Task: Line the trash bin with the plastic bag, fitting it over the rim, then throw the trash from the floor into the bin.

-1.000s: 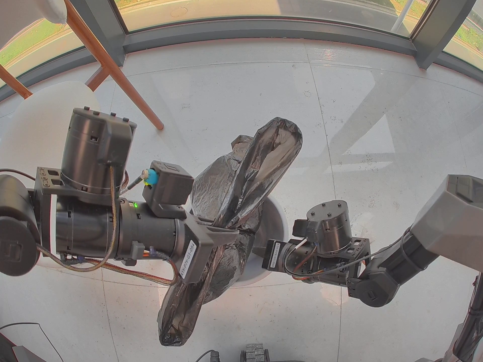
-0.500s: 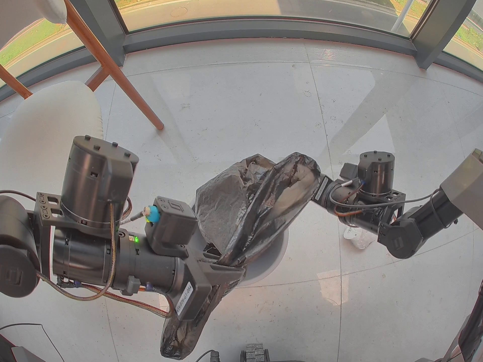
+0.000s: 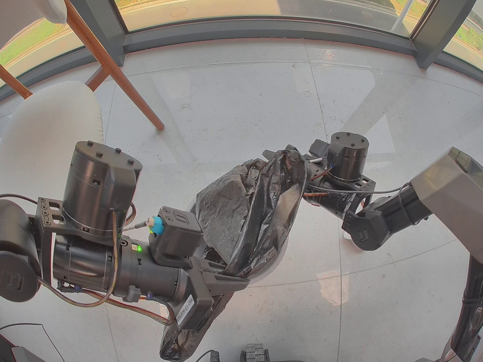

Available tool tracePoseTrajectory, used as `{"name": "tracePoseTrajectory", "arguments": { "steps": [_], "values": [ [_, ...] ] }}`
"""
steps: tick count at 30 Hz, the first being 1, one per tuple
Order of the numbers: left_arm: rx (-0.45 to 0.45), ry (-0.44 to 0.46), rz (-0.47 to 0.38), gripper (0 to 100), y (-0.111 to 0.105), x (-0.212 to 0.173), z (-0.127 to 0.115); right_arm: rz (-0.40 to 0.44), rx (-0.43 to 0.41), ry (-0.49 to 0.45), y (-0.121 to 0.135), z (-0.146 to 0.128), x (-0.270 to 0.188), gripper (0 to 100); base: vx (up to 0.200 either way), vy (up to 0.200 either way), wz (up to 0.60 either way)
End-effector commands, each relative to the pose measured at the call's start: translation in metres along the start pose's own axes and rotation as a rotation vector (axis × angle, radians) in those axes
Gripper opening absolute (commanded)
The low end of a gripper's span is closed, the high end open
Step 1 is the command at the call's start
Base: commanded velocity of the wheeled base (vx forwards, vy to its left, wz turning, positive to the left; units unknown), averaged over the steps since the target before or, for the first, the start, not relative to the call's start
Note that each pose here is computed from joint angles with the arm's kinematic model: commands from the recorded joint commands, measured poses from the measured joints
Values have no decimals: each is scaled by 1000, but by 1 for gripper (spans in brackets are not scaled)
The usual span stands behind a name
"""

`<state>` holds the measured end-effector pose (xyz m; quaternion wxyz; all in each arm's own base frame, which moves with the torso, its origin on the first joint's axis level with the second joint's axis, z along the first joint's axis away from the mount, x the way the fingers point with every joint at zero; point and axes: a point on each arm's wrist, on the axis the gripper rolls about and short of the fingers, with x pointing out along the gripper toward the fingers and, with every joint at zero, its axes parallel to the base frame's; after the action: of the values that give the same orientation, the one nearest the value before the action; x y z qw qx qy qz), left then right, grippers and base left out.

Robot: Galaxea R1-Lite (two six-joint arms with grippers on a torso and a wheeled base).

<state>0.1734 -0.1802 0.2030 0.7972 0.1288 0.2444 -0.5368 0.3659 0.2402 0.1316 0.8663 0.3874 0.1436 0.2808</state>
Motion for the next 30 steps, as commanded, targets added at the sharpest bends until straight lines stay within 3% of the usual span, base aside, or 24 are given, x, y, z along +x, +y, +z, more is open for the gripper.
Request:
{"name": "tracePoseTrajectory", "arguments": {
  "steps": [1,5,13,18,22,30],
  "values": [
    [-1,1,2,0,1,1,0,3,9,108,4,-44,0,0,0,0,0],
    [-1,-8,3,0,1,0,2,4,3,228,5,-75,-16,0,0,0,0],
    [-10,-27,38,0,10,-4,7,-28,-16,310,-13,-103,-47,0,0,0,0],
    [-18,-7,99,0,18,3,8,-59,-74,348,-25,-114,-64,0,0,0,0],
    [-25,19,169,0,26,14,11,-81,-149,334,-30,-108,-71,0,0,0,0],
    [-30,2,289,0,36,14,24,-42,-209,177,-12,-53,-80,0,0,0,0]
  ]
}}
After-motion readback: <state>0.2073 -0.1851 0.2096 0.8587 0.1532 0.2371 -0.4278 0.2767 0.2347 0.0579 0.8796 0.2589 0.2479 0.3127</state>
